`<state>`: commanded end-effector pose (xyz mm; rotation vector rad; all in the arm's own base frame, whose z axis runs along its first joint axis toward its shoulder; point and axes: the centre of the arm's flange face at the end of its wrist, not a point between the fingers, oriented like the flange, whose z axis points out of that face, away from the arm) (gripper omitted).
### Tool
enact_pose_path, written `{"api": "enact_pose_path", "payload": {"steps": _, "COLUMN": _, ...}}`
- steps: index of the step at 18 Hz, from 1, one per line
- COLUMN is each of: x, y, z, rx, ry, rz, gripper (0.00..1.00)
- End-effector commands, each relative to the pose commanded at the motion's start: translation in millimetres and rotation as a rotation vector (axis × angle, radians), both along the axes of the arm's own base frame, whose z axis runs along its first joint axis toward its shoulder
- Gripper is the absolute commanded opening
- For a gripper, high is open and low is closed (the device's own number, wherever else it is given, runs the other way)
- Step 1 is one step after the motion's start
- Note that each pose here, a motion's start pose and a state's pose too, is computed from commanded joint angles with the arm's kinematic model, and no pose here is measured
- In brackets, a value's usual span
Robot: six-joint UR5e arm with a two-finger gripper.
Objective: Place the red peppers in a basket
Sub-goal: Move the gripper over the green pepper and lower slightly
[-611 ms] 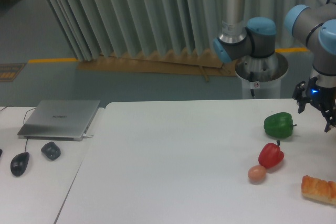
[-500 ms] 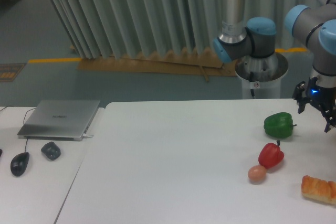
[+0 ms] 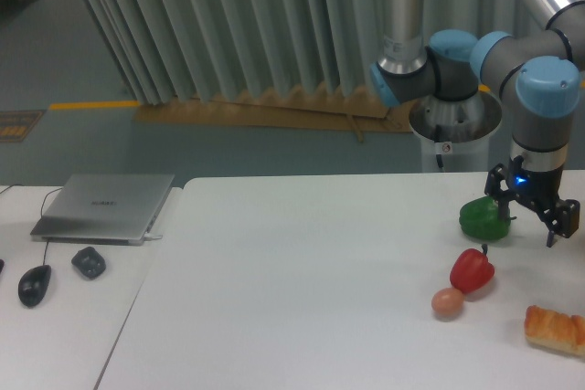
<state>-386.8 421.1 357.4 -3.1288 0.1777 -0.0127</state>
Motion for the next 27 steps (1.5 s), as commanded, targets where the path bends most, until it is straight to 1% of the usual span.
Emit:
{"api": "enact_pose_path", "payload": {"steps": 3, "x": -3.0, "y": -4.2, "z": 1.8, "rx": -0.041, "ry": 0.033, "rz": 0.009, "gripper": 1.0}}
{"api": "enact_pose_path", "payload": {"steps": 7, "x": -3.5, "y": -6.6, "z": -0.3, "rx": -0.072, "ry": 0.042, "rz": 0.015, "gripper": 1.0}}
{"api": "enact_pose_path", "payload": {"steps": 9, "x": 9.9, "y": 2.4, "z": -9.4, "rx": -0.105, "ry": 0.043, "rz": -0.015, "gripper": 1.0}}
{"api": "enact_pose_path", "payload": {"steps": 12, "x": 11.0, "y": -0.2, "z": -17.2, "rx": -0.174, "ry": 0.062, "rz": -0.039, "gripper": 1.0}}
{"api": "enact_pose_path", "payload": {"steps": 13, "x": 13.6, "y": 0.6, "z": -17.3, "rx": -0.201, "ry": 0.073, "rz": -0.061, "gripper": 1.0}}
{"api": "enact_pose_path", "payload": {"steps": 14, "x": 16.1, "y": 1.5, "z": -16.3, "rx": -0.237, "ry": 0.071, "rz": -0.124, "gripper": 1.0}}
{"api": "enact_pose_path", "payload": {"steps": 15, "x": 15.0, "y": 2.2, "z": -13.8, "rx": -0.241, "ry": 0.065, "rz": -0.158, "gripper": 1.0}}
{"api": "enact_pose_path", "payload": {"steps": 16, "x": 14.3, "y": 3.7, "z": -13.4, "rx": -0.241, "ry": 0.065, "rz": -0.172, "gripper": 1.0}}
{"api": "enact_pose_path", "payload": {"steps": 19, "x": 9.4, "y": 6.5, "z": -4.4, "rx": -0.222, "ry": 0.077, "rz": -0.171, "gripper": 1.0}}
{"api": "enact_pose_path", "payload": {"steps": 20, "x": 8.2, "y": 9.3, "z": -1.3, "rx": -0.201, "ry": 0.082, "rz": -0.146, "gripper": 1.0}}
{"api": "enact_pose_path", "payload": {"steps": 21, "x": 7.8, "y": 13.1, "z": -1.8, "rx": -0.15, "ry": 0.064, "rz": -0.052, "gripper": 1.0}}
{"api": "enact_pose_path", "payload": {"steps": 22, "x": 4.6, "y": 16.5, "z": -1.3, "rx": -0.059, "ry": 0.03, "rz": 0.131, "gripper": 1.0}}
{"api": "enact_pose_path", "payload": {"steps": 23, "x": 0.6, "y": 16.3, "z": -2.8, "rx": 0.0, "ry": 0.015, "rz": 0.205, "gripper": 1.0}}
{"api": "enact_pose_path", "payload": {"steps": 25, "x": 3.2, "y": 17.9, "z": -8.7, "rx": 0.018, "ry": 0.003, "rz": 0.329, "gripper": 1.0}}
{"api": "enact_pose_path", "payload": {"steps": 26, "x": 3.5, "y": 18.6, "z": -12.4, "rx": 0.013, "ry": 0.0, "rz": 0.366, "gripper": 1.0}}
{"api": "enact_pose_path", "payload": {"steps": 27, "x": 6.6, "y": 18.5, "z": -24.1, "rx": -0.002, "ry": -0.014, "rz": 0.383, "gripper": 1.0}}
